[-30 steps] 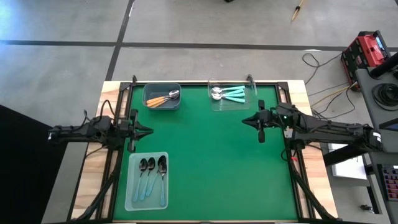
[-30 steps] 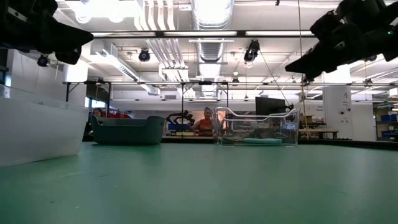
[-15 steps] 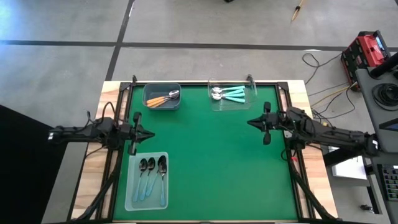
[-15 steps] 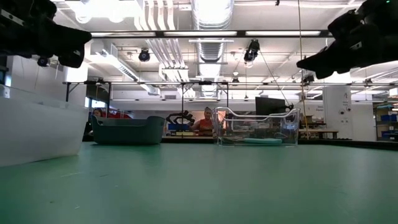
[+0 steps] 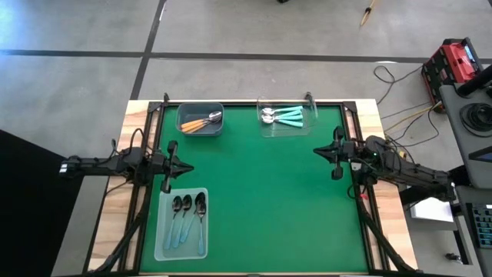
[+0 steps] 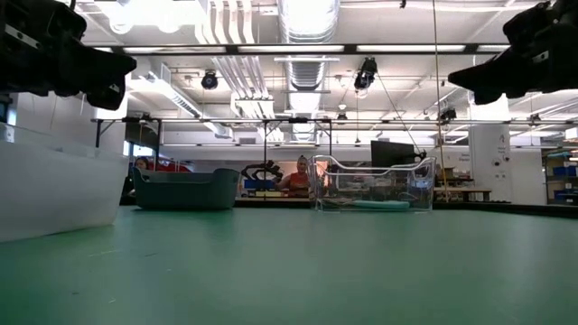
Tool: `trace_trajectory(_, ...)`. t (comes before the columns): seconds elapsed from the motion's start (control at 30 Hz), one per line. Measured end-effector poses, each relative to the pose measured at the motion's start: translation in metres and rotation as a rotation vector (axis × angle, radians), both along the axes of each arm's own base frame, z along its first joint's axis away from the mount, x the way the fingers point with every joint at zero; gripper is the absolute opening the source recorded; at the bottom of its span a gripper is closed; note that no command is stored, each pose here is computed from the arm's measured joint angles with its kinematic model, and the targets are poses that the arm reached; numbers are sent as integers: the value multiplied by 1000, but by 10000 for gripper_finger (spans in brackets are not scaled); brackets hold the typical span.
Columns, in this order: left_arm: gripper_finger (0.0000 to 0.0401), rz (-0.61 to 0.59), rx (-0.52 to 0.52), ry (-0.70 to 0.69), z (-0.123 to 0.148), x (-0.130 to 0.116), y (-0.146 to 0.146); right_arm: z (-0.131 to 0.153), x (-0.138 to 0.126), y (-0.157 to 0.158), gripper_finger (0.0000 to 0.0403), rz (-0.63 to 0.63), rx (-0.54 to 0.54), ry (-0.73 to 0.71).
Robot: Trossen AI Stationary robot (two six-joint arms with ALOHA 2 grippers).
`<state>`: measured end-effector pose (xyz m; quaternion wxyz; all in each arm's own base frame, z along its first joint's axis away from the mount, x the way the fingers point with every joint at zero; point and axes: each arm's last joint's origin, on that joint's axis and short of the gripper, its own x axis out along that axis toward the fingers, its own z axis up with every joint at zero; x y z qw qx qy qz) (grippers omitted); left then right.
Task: Sort silverware by color (type)
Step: Return to Home Position
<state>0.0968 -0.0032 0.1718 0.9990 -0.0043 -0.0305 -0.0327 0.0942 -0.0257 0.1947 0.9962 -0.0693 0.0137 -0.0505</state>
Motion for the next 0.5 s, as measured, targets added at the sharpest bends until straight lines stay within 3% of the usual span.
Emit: trace_trajectory(0.5,0,1,14,6,-1,0,0,-12,-7,1,9,-49,4,31)
